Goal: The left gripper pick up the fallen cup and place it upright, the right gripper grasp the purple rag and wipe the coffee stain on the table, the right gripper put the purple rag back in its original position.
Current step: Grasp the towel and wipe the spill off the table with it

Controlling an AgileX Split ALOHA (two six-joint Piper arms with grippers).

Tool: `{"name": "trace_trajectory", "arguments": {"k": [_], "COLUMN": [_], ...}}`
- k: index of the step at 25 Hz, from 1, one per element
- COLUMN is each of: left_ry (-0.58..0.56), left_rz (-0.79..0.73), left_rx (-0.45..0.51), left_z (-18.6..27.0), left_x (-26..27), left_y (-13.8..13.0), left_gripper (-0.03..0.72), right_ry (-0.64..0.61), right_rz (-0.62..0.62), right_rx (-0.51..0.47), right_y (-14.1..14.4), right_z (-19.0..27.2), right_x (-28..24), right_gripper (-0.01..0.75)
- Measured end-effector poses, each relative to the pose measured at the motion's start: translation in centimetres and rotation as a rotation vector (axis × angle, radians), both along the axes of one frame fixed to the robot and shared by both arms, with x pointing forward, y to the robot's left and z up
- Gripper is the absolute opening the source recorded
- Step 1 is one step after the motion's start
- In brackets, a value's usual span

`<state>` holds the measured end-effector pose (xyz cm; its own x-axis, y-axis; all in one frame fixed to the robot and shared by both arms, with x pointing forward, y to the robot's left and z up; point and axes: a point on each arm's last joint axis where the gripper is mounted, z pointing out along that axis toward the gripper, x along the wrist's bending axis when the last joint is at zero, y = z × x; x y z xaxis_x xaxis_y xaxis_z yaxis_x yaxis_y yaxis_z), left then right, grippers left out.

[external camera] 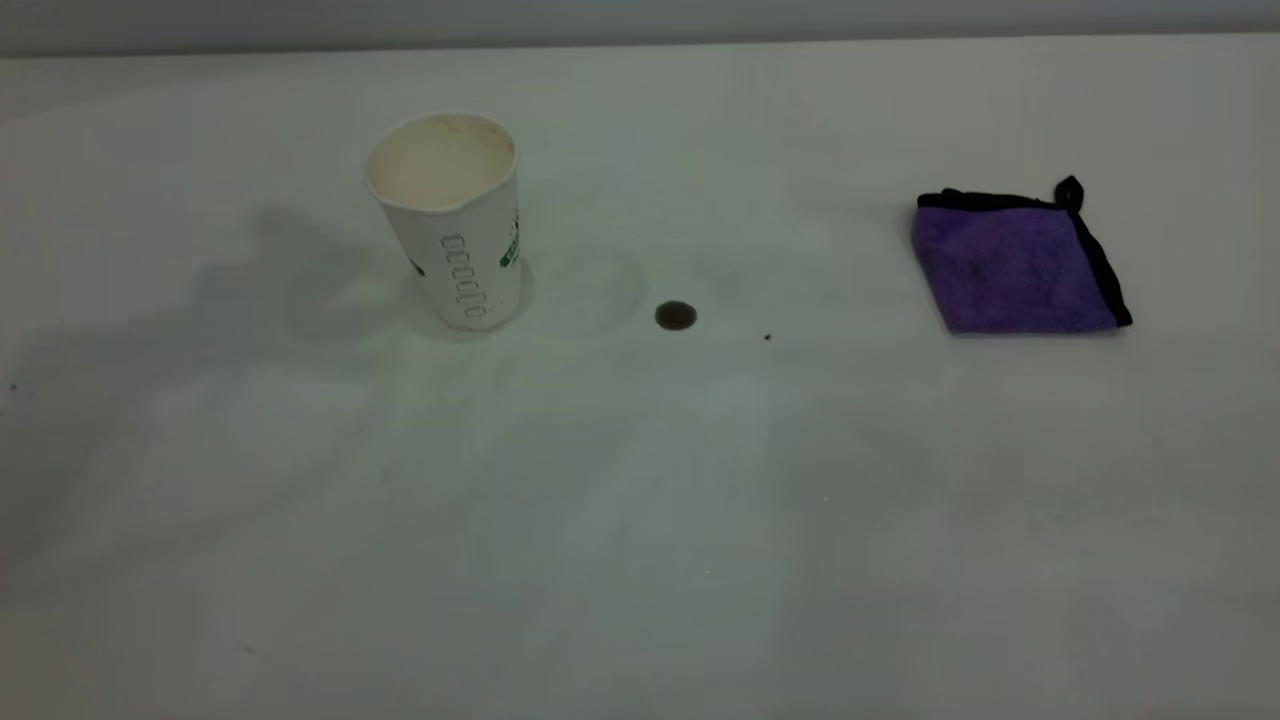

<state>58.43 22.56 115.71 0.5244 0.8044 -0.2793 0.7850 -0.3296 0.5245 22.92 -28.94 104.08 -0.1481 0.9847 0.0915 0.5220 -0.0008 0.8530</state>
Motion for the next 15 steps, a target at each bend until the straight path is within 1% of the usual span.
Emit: {"name": "trace_trajectory", "arguments": {"k": [3, 6, 9, 10, 13, 15], "left_ry": [-0.026, -0.023, 0.021, 0.053, 0.125, 0.165], "left_rz": [0.039, 0.041, 0.019, 0.013, 0.022, 0.04], "left_rx": [0.027, 0.089, 0.144, 0.161, 0.23, 0.272], "left_z": [1.4, 1.4, 0.3, -0.6, -3.0, -4.6], "left_x": [-1.6, -3.6, -6.6, -7.7, -11.3, -13.7], "left_y": [0.3, 0.1, -0.6, -0.8, -0.4, 0.5], "left_gripper": [0.511, 0.495, 0.484, 0.483, 0.482, 0.482], "right_ry": [0.0, 0.0, 0.0, 0.0, 0.0, 0.0], "right_rz": [0.0, 0.0, 0.0, 0.0, 0.0, 0.0], "right_rx": [0.0, 0.0, 0.0, 0.0, 0.0, 0.0], "right_y": [0.0, 0.0, 0.0, 0.0, 0.0, 0.0], "right_z": [0.0, 0.0, 0.0, 0.0, 0.0, 0.0], "right_x": [0.0, 0.0, 0.0, 0.0, 0.0, 0.0], "right_gripper": [0.524, 0.524, 0.524, 0.524, 0.524, 0.524]}}
